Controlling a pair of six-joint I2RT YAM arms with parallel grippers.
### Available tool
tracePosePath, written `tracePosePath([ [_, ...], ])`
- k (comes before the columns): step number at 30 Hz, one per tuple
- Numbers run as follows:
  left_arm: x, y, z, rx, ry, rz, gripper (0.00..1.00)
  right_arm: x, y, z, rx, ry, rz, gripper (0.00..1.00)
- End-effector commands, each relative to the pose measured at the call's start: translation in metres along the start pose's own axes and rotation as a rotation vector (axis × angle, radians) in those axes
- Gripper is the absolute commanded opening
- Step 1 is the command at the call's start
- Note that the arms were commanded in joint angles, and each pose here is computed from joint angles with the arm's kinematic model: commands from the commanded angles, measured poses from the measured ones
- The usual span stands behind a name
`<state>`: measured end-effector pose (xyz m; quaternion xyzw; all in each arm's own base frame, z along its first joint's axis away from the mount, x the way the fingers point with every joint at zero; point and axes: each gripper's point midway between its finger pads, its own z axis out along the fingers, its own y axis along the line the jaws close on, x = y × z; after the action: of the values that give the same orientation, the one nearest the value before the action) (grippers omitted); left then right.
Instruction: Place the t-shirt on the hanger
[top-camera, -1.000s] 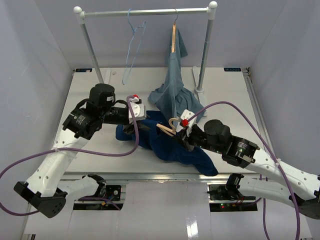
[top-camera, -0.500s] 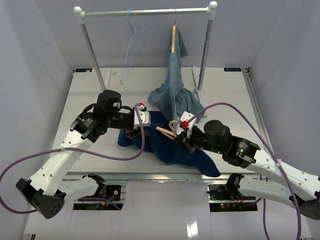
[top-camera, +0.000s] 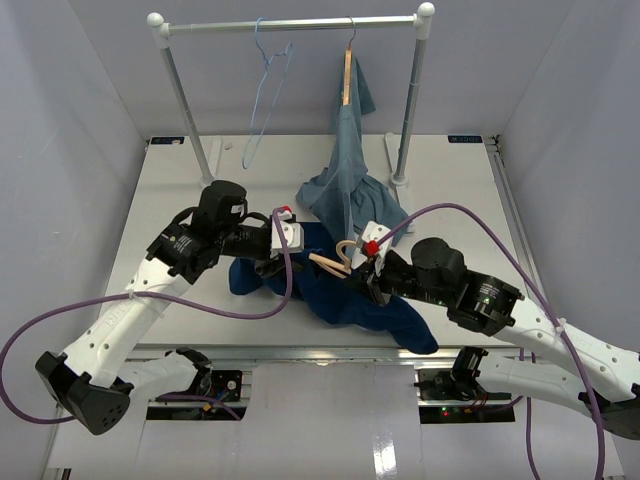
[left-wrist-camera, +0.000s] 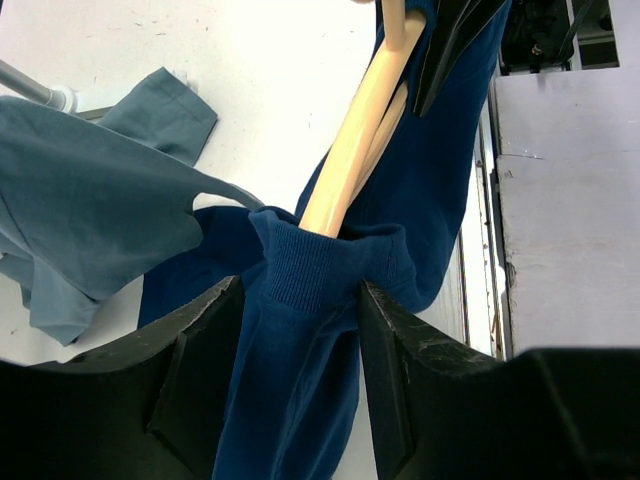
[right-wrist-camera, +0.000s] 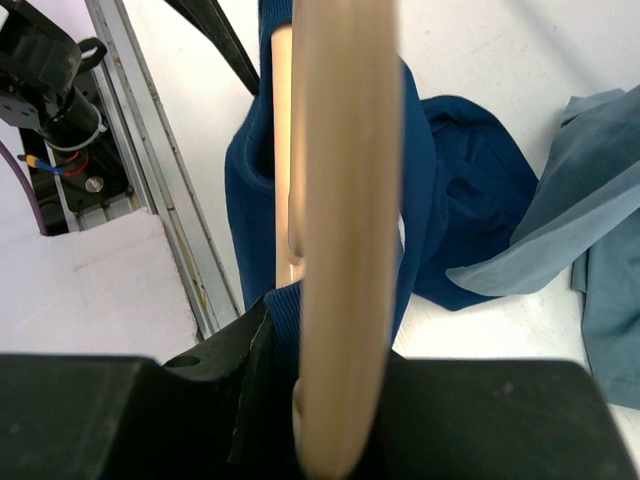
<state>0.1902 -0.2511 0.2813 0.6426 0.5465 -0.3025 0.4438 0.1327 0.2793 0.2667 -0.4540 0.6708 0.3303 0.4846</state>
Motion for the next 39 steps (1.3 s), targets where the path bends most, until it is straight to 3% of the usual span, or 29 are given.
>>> tracePosePath([
  [1,-0.003,-0.013,0.006,0.07,-0.041,-0.001,0.57,-0.058,0.0,-0.008,-0.005,-0.169,-0.039,0.08],
  [3,-0.008,-0.017,0.006,0.095,-0.064,0.013,0.48,-0.06,0.001,-0.007,-0.01,-0.169,-0.042,0.08],
  [4,-0.01,-0.021,0.006,0.116,-0.081,0.015,0.39,-0.061,0.002,-0.007,-0.013,-0.172,-0.042,0.08],
  [5,-0.014,-0.022,0.006,0.124,-0.092,0.022,0.06,-0.062,0.002,-0.006,-0.015,-0.172,-0.04,0.08],
  [7,-0.017,-0.021,0.004,0.126,-0.094,0.027,0.0,-0.06,0.002,-0.004,-0.019,-0.165,-0.037,0.08],
  [12,-0.029,-0.015,-0.007,0.059,-0.101,0.068,0.0,-0.047,-0.009,-0.006,0.054,-0.149,-0.017,0.08],
  [17,-0.037,-0.012,-0.017,-0.009,-0.12,0.093,0.0,-0.037,-0.026,-0.02,0.164,-0.163,0.018,0.22],
  [25,-0.032,-0.003,-0.02,-0.08,-0.095,0.071,0.0,-0.032,-0.059,-0.063,0.387,-0.249,0.093,0.3],
  [30,-0.031,0.003,-0.022,-0.118,-0.088,0.056,0.0,-0.037,-0.051,-0.072,0.348,-0.277,0.092,0.48],
  [39,-0.039,0.001,-0.022,-0.113,-0.125,0.06,0.0,-0.075,-0.027,-0.072,0.203,-0.316,0.018,0.7],
])
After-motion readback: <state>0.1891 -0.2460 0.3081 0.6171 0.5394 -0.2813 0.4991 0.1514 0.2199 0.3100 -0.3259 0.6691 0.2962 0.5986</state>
